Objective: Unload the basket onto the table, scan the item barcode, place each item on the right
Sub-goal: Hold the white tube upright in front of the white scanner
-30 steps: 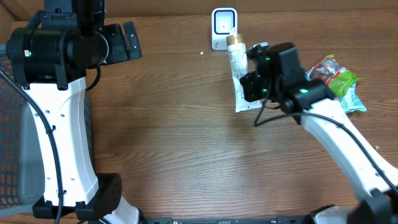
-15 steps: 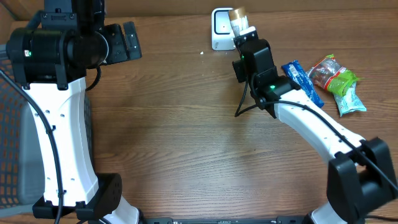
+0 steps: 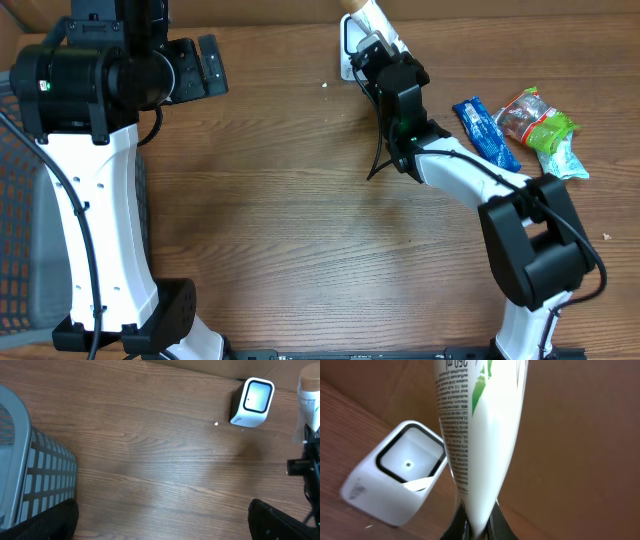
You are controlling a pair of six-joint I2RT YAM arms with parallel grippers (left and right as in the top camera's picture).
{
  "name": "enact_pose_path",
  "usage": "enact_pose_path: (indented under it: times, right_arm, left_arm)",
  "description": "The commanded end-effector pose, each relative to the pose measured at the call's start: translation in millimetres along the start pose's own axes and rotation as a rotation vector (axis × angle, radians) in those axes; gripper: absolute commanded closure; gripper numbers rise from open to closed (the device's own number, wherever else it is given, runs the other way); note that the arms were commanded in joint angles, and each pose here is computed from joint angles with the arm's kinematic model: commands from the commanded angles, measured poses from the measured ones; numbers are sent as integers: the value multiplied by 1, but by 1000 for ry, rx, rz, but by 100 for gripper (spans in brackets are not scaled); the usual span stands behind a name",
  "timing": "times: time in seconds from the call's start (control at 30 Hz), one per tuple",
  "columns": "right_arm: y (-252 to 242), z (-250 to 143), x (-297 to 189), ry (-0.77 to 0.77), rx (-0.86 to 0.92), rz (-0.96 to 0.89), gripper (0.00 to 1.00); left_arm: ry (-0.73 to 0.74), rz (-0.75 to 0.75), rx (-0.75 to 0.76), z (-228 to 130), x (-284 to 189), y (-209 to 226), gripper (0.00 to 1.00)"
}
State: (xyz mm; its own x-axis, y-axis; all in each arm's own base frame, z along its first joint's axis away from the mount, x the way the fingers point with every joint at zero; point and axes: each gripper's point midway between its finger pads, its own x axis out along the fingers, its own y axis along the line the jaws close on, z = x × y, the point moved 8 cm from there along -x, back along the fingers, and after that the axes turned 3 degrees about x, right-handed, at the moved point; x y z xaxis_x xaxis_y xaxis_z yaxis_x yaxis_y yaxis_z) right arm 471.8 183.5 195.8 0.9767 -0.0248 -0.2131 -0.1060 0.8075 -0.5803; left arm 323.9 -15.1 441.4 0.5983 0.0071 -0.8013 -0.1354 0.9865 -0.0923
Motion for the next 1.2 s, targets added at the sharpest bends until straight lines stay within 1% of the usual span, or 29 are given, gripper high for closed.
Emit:
enact_pose_path:
  times: [0.0,0.27,0.47,0.67,0.77,1.0,1.17]
  right_arm:
    - [-12,0,15,-26,-77,-83,96]
    - [-5,-26,39,-77,-188,-136,96]
    - [7,-33,48,-132,-282,-120,96]
    - [12,-29,61,-146,-301,-120,96]
    - [9,-22,71,-136,-287,-157,96]
    - [1,-6,81,-138,-260,-158,96]
    - [-6,-18,86,-93,-277,-150,96]
  left_arm:
    - [-4,9,-13,0,0,1,0]
    - [-4,9,-13,0,0,1,0]
    - [-4,9,-13,0,0,1,0]
    - [-4,9,-13,0,0,1,0]
    - [-4,9,-13,0,0,1,0]
    - [-4,9,-13,0,0,1,0]
    - [-4,9,-13,0,0,1,0]
